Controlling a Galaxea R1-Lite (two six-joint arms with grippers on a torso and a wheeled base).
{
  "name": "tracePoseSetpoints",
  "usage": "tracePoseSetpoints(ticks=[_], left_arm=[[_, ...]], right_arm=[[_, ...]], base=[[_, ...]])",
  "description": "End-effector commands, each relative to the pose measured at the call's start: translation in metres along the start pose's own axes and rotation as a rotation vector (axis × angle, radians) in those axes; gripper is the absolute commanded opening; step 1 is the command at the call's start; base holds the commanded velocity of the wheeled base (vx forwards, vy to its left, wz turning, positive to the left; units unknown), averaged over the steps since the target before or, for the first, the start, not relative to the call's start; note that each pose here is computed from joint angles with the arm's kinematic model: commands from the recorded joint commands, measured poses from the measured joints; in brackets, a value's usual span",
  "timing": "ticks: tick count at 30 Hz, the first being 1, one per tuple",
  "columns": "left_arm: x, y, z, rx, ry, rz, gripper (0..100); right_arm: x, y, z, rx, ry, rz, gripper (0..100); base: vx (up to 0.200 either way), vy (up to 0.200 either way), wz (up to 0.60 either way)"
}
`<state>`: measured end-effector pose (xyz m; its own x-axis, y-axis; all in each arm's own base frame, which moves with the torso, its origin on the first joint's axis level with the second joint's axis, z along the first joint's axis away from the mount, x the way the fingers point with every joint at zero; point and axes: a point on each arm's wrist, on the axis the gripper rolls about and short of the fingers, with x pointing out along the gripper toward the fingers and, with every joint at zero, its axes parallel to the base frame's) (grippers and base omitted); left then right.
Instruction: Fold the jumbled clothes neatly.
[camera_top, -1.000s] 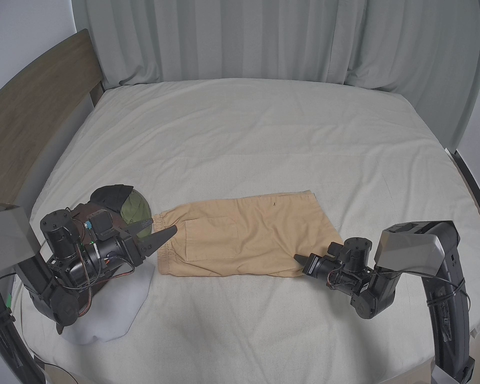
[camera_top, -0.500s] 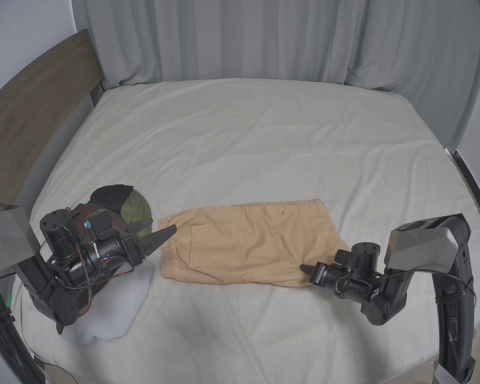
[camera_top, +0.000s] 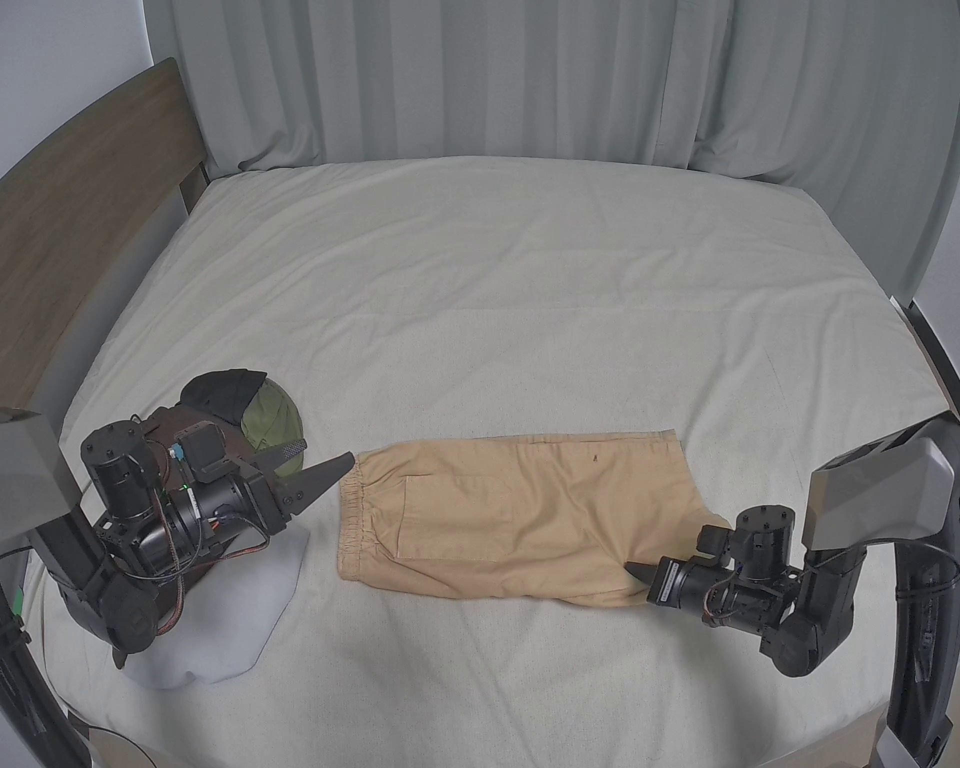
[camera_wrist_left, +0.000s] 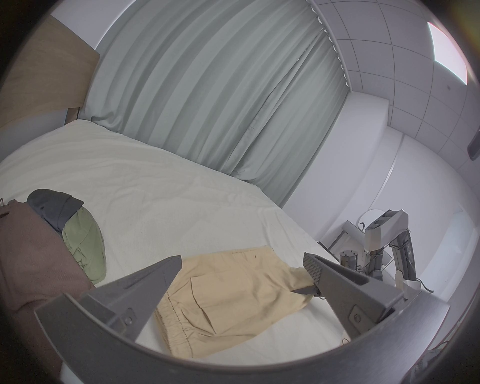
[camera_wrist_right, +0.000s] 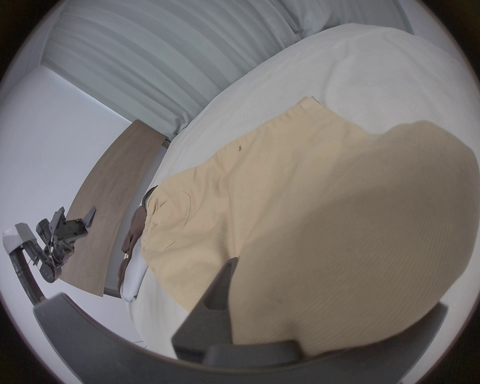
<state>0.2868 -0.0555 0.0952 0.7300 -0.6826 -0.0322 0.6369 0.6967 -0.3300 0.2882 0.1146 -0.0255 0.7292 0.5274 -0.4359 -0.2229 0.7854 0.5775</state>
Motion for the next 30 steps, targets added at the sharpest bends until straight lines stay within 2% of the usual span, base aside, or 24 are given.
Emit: tracePoseSetpoints(ticks=[1,9,10,15,20,22,24,30], left_arm=[[0.000,0.000,-0.001,-0.003,0.004,0.001,100],[-0.001,0.001,-0.006,-0.019,0.023,0.004,100],[-0.001,0.001,-0.006,-0.021,0.023,0.004,100],[0.000,0.006,-0.010,-0.031,0.034,0.014,100],[0.000,0.006,-0.011,-0.032,0.035,0.016,100],[0.000,0.006,-0.011,-0.032,0.035,0.016,100],[0.000,0.006,-0.011,-0.032,0.035,0.016,100],[0.000,0.006,-0.011,-0.032,0.035,0.016,100]], right_arm=[[-0.014,-0.002,-0.006,-0.009,0.018,-0.019,0],[-0.017,-0.004,-0.011,-0.007,0.028,-0.024,0],[-0.017,-0.003,-0.011,-0.007,0.030,-0.024,100],[-0.021,-0.003,-0.016,-0.033,0.051,-0.031,100],[-0.039,-0.006,-0.034,-0.155,0.157,-0.051,100],[-0.044,-0.003,-0.039,-0.182,0.186,-0.034,100],[-0.051,0.005,-0.046,-0.207,0.238,0.018,100],[-0.062,0.032,-0.045,-0.259,0.239,0.140,100]], base=[[0.000,0.000,0.00],[0.000,0.000,0.00],[0.000,0.000,0.00],[0.000,0.000,0.00],[0.000,0.000,0.00],[0.000,0.000,0.00],[0.000,0.000,0.00],[0.000,0.000,0.00]])
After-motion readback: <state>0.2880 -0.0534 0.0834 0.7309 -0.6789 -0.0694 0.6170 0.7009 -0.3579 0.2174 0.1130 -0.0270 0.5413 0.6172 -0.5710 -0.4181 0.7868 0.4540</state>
